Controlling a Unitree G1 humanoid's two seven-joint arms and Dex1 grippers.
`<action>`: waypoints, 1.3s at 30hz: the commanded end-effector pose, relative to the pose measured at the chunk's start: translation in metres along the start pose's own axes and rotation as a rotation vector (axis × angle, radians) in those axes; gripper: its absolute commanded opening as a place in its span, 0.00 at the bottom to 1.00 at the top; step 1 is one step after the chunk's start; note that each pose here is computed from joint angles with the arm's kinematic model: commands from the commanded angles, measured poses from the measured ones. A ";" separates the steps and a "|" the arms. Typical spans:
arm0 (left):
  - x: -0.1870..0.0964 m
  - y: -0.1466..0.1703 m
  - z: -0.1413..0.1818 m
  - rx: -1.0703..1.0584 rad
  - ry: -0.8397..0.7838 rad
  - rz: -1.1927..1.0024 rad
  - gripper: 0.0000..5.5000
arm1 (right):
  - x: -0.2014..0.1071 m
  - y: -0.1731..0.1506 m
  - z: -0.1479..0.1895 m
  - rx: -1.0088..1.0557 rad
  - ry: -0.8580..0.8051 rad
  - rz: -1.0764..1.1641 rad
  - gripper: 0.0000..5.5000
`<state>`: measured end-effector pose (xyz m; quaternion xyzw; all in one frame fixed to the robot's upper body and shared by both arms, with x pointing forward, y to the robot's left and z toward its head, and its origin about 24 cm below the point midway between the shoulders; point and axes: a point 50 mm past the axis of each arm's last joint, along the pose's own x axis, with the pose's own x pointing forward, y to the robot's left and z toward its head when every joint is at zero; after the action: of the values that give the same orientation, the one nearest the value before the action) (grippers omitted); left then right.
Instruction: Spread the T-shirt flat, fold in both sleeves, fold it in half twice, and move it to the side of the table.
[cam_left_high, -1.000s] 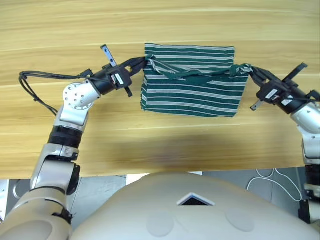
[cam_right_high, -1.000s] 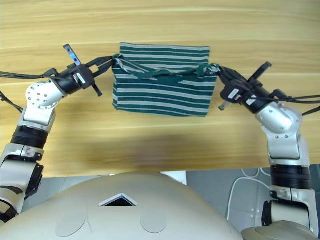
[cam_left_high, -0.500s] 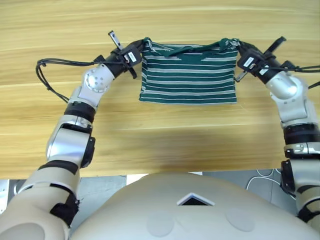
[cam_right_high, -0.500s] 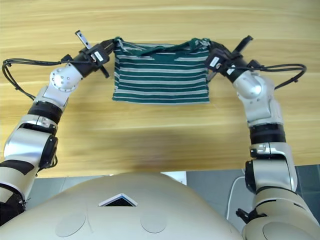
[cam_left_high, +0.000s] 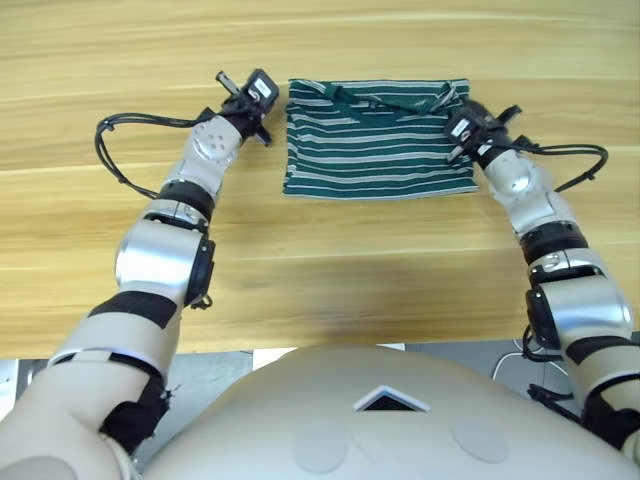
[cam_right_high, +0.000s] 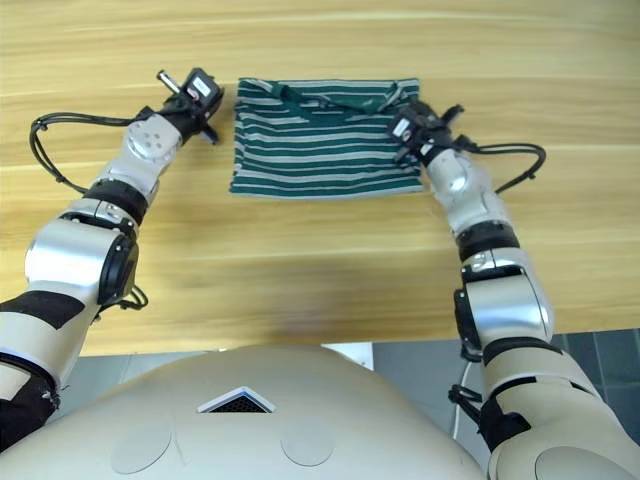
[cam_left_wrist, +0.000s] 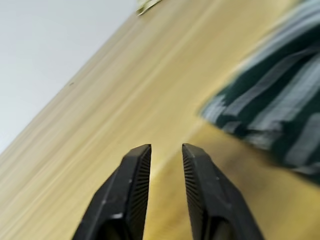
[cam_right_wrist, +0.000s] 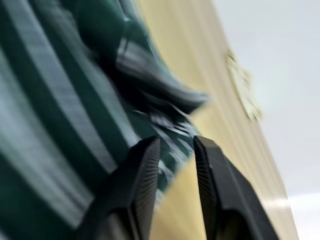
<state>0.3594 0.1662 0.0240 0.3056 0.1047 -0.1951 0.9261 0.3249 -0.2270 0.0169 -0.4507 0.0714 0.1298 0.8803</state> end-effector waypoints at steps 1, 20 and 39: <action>0.011 0.024 0.026 -0.265 -0.025 0.117 0.31 | 0.012 -0.024 0.012 0.173 -0.006 -0.200 0.35; -0.013 0.028 -0.011 -0.486 -0.113 0.198 0.84 | -0.095 0.030 -0.035 -0.403 -0.104 0.657 0.64; -0.026 0.068 -0.002 -0.454 -0.223 0.387 0.97 | -0.057 0.058 0.171 -0.086 -0.788 0.436 0.64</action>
<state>0.3616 0.2169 0.0585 0.0894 -0.0068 -0.0544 0.9945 0.2400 -0.0947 0.0953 -0.3460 -0.1838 0.4832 0.7830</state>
